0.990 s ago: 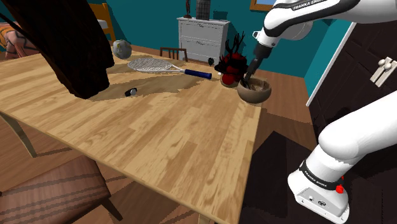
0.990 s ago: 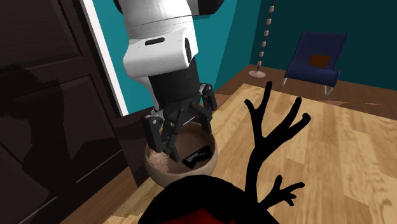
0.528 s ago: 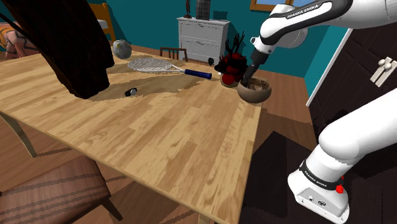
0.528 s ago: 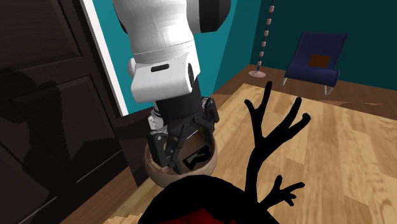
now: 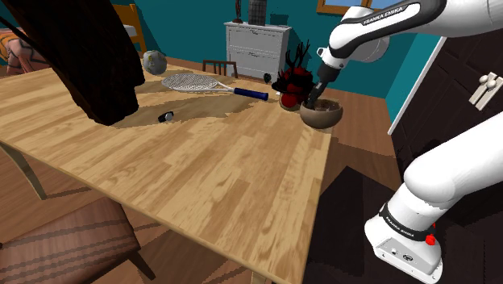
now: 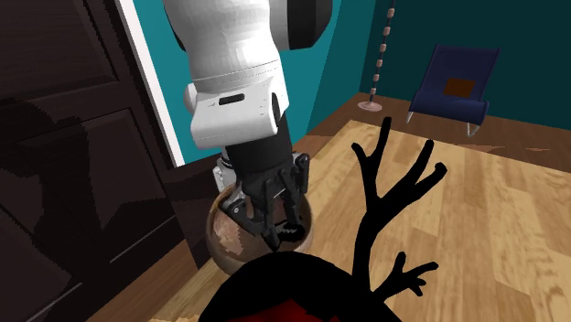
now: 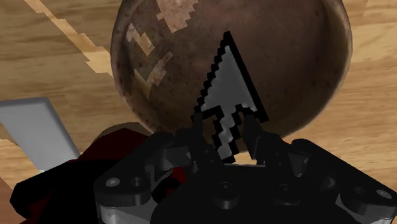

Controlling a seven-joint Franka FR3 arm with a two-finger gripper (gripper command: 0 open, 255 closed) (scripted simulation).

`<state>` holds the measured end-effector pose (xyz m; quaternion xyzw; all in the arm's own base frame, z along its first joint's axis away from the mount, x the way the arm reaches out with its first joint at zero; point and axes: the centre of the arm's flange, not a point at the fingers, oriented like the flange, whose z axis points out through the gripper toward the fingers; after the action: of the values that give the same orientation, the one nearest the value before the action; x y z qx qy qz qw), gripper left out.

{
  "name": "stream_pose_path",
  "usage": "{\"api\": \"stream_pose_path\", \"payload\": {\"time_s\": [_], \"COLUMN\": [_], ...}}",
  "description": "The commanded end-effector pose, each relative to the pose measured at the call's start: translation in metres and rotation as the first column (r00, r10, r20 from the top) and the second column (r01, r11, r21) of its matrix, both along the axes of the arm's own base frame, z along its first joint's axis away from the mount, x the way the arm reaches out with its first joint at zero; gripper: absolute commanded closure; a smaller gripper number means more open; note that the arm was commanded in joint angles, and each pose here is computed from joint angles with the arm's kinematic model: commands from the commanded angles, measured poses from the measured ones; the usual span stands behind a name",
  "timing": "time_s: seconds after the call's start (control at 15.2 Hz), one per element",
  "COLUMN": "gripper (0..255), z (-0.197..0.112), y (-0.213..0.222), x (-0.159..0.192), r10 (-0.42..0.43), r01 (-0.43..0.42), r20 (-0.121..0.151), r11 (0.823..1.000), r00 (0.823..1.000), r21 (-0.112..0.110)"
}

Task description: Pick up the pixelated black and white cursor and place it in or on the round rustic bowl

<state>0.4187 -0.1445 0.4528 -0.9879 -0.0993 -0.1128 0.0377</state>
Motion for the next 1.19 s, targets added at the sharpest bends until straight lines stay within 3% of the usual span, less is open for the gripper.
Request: {"api": "stream_pose_path", "payload": {"time_s": [0.0,0.46,1.12], "gripper": [255,255,255], "z": [-0.005,-0.003,0.050], "y": [0.001,0.000,0.000], "x": [-0.001,0.000,0.000], "r10": [0.002,0.002,0.002], "r01": [-0.002,-0.002,-0.002], "r20": [-0.013,-0.014,-0.014], "r11": [1.000,1.000,1.000], "r00": [1.000,1.000,1.000], "r21": [0.006,0.006,0.006]}}
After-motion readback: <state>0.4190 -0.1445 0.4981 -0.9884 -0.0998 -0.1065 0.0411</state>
